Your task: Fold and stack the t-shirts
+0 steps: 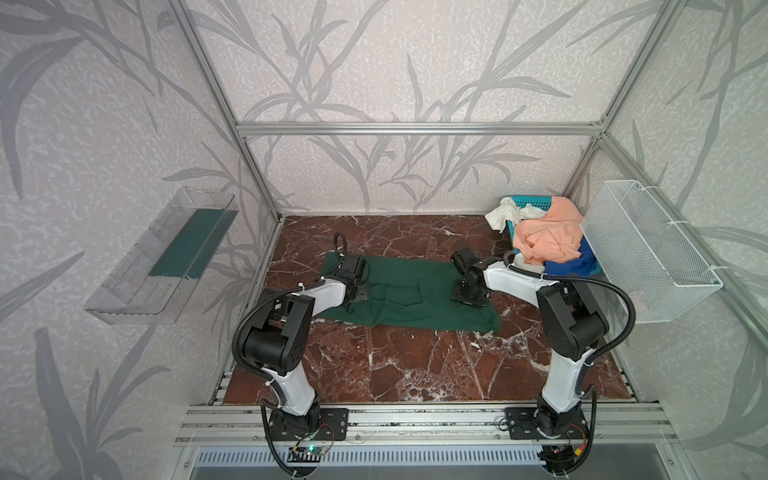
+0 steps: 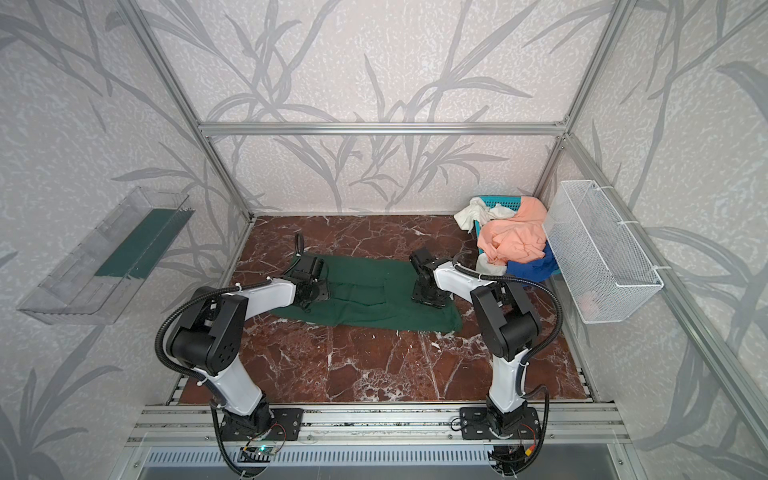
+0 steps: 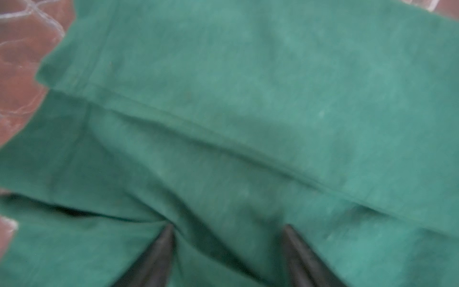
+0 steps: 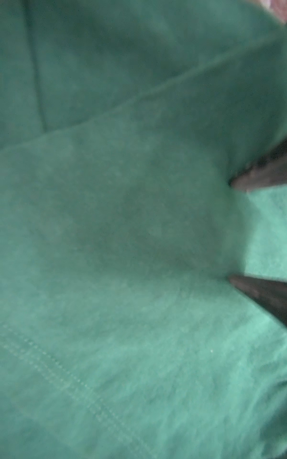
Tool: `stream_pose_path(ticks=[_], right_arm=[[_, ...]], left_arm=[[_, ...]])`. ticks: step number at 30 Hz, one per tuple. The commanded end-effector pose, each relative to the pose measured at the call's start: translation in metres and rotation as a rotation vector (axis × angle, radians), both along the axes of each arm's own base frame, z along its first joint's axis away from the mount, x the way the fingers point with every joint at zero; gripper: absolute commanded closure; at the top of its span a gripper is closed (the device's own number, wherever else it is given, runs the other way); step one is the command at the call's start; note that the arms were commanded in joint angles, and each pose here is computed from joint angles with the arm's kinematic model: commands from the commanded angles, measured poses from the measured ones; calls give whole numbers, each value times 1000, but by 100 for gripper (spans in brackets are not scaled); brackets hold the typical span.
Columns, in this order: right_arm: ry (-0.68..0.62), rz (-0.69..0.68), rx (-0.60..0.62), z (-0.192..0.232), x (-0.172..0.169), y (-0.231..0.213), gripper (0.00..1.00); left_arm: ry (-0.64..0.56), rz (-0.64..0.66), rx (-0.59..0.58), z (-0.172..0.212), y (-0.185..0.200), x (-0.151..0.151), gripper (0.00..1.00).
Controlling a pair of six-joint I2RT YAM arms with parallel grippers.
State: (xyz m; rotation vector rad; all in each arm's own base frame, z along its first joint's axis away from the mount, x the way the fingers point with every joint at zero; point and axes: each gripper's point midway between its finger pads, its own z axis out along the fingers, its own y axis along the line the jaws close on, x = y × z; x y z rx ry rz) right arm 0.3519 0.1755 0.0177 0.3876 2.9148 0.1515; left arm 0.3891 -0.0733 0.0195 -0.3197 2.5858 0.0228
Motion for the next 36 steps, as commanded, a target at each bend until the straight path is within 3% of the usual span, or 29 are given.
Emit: stream_pose_path(ticks=[1,5,11,17,22,25,29,33,36], right_arm=[[71,2,-19,-32,-5,0,62],[85,45,-29,-39,6,3,79],[114,152,-64,-48,27,5,83],[115,265,-79,-51,71,20,84],[113,355,-52,-47,108,44,82],[111,404,-30,-46,127,57,77],[101,425,-39,-40,145,59,63],[51,394,29,-18,156,61,33],[-27,388,70,10,163,64,17]], left_arm=[[150,-28,-50,-33,-10,-25,55],[192,-45,-65,-40,-15,-33,71],[251,-87,-34,-50,-24,-58,74],[297,-123,24,-51,-33,-85,76],[290,-227,100,-41,-55,-109,76],[276,-280,172,-29,-64,-121,76],[224,-338,278,-3,-66,-134,70],[199,-343,328,17,-60,-130,58],[182,-342,323,29,-63,-126,50]])
